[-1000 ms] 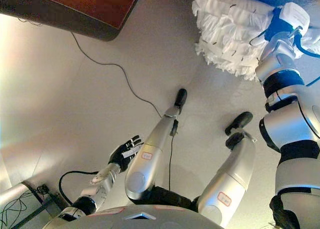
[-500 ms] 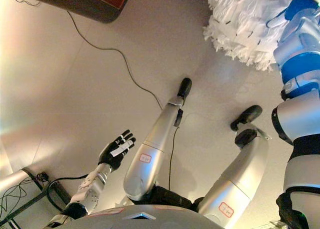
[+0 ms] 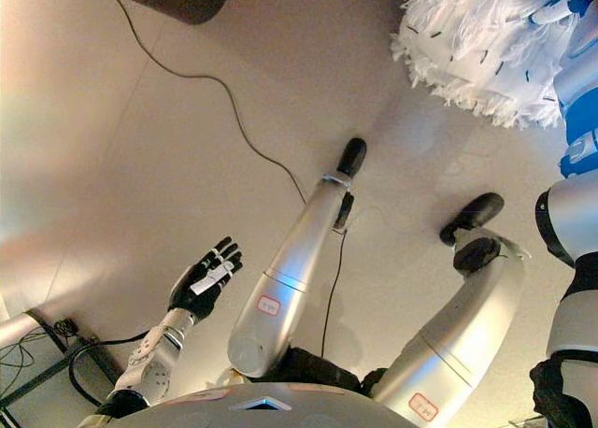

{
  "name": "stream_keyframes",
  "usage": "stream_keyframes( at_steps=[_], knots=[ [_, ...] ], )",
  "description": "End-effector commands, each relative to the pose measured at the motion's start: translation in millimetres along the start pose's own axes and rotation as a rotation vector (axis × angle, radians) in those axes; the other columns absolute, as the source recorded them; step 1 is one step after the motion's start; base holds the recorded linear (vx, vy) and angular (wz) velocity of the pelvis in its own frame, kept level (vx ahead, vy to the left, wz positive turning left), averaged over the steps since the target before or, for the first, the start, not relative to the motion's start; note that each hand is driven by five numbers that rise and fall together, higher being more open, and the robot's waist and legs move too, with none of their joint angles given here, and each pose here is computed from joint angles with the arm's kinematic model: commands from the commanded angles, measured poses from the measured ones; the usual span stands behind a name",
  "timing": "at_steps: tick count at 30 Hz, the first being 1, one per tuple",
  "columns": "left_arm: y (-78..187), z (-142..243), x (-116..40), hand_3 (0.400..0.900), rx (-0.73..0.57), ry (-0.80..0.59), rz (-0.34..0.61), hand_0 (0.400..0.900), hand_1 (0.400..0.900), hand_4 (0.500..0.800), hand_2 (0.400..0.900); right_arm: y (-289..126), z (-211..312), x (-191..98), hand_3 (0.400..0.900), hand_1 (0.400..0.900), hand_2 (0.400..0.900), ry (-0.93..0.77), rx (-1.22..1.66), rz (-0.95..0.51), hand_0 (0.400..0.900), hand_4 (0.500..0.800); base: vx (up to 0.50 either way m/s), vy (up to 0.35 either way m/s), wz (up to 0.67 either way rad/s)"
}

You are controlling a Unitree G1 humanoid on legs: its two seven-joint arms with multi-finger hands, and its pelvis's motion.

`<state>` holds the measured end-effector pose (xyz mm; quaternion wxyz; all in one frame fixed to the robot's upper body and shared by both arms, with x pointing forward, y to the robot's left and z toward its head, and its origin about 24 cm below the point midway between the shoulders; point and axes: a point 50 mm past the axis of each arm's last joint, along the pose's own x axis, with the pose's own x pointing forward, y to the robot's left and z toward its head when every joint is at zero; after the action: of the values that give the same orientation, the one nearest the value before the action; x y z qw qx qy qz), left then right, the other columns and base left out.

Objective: Pick up the pillow and put it on the sofa.

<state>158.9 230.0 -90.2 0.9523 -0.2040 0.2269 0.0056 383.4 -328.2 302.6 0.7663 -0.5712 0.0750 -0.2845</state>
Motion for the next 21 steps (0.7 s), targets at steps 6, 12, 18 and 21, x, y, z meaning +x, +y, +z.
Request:
stream_keyframes(
  at_steps=[6,12,18,21],
  knots=[
    [49.5,-3.6,-40.5,0.900,-0.056,0.002,0.167,0.900,0.900,0.800,0.900,-22.8,14.0,-1.4,0.400,0.400,0.400,-0.127,-0.034,-0.105,0.400,0.500,-0.025,-0.014,-0.07],
    [49.7,-8.2,-36.2,0.900,-0.043,0.072,0.173,0.900,0.900,0.800,0.900,0.3,11.5,-4.2,0.400,0.400,0.400,-0.176,-0.041,-0.017,0.400,0.500,0.029,-0.037,-0.11],
    [49.2,-10.1,-25.7,0.900,0.003,0.139,0.201,0.900,0.900,0.800,0.900,34.6,7.2,-9.9,0.400,0.400,0.400,-0.204,-0.021,0.112,0.400,0.500,0.068,-0.041,-0.08],
    [49.7,-10.7,-21.1,0.900,0.024,0.188,0.224,0.900,0.900,0.800,0.900,50.3,3.8,-14.4,0.400,0.400,0.400,-0.217,-0.023,0.160,0.400,0.500,0.111,-0.012,0.00]
  ],
)
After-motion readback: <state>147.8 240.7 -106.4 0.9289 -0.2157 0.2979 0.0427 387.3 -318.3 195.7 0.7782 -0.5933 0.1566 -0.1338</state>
